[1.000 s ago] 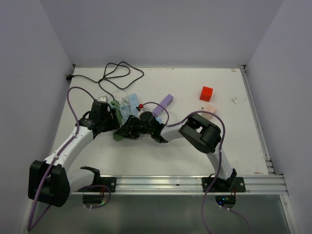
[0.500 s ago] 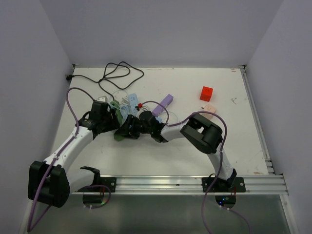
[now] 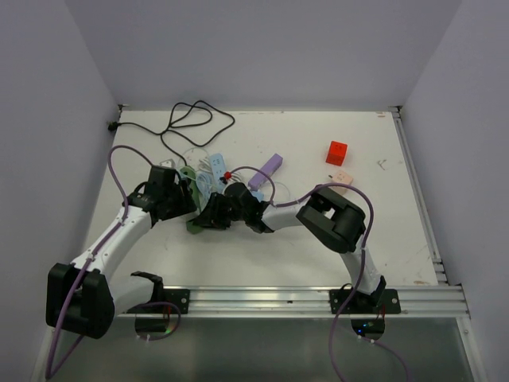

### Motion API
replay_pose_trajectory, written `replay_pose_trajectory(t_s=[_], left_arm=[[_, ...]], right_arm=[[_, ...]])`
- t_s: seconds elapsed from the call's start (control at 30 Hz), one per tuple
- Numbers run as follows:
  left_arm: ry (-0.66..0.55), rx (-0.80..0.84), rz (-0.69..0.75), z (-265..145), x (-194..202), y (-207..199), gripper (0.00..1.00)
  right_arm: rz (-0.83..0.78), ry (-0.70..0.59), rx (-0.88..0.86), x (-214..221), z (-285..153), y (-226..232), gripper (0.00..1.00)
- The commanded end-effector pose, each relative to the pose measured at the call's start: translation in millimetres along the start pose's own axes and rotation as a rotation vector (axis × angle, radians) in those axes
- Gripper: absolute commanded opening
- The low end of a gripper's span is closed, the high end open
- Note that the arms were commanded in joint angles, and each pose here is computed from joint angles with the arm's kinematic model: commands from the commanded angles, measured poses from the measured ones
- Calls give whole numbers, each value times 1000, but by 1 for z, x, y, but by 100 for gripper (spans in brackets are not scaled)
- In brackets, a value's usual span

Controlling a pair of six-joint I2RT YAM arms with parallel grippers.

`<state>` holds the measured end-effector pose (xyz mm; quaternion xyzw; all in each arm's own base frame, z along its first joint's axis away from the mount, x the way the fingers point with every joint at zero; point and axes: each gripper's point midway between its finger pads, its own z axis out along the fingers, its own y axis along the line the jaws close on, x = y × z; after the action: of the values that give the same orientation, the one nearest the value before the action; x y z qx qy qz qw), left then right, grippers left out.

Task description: Pull the plug off the socket

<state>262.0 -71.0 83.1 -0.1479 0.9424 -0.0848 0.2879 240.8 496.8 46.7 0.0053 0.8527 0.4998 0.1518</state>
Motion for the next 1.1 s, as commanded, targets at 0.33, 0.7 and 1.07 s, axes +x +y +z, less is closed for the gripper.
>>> replay_pose_trajectory(t_s=[0.33,0.7,1.07], left_arm=[[-234,71,46,-44,-61,-17,0],[-247,40,32,-48,-55,-6,0],[-280,-2,27,-55,-61,5,0]], right_arm=[[24,36,123,5,-5,-26,22],[101,51,90,1,-9,-39,22],[116,83,93,2,-11,-51,21]])
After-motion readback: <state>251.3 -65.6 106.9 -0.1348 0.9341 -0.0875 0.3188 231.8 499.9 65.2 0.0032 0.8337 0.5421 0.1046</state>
